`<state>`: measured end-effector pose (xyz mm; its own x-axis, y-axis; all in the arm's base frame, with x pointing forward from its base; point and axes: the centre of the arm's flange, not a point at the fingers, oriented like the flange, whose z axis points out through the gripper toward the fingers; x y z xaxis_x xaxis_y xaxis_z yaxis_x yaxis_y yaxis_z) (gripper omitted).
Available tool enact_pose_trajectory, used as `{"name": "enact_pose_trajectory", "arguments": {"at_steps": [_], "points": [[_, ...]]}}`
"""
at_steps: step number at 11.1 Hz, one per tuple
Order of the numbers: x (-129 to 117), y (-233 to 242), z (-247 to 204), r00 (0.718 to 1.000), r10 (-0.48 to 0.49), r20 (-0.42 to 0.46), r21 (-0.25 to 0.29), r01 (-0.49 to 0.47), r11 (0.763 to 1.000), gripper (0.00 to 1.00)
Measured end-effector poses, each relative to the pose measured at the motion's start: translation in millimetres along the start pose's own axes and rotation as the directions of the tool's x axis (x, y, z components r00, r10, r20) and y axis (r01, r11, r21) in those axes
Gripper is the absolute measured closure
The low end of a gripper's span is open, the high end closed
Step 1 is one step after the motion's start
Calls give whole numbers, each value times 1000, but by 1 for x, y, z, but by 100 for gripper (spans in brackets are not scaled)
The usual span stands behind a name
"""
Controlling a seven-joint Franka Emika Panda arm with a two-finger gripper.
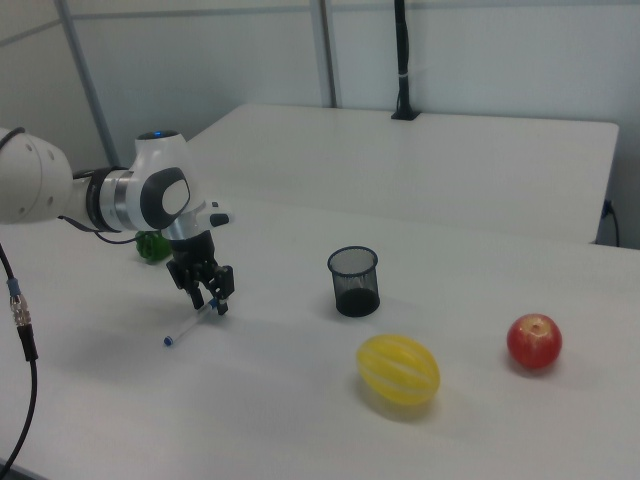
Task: Place marker
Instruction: 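Lower the open gripper onto the marker and close it around the barrel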
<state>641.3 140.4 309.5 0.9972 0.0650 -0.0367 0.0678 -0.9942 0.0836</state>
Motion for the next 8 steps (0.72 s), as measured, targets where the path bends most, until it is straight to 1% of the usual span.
{"name": "enact_pose_trajectory", "arguments": {"at_steps": [1,2,3,4,5,6,8], "points": [[0,0,1,1000,18,-1,0,-18,1000,48],[0,0,1,999,33,0,0,-33,999,51],[-1,-1,1,999,38,-1,0,-38,999,62],[-1,-2,1,999,47,-1,0,-47,999,63],[-1,-4,1,999,54,-1,0,-54,999,70],[-1,-5,1,998,58,-1,0,-58,998,70],[-1,-5,1,998,60,-1,0,-60,998,78]]}}
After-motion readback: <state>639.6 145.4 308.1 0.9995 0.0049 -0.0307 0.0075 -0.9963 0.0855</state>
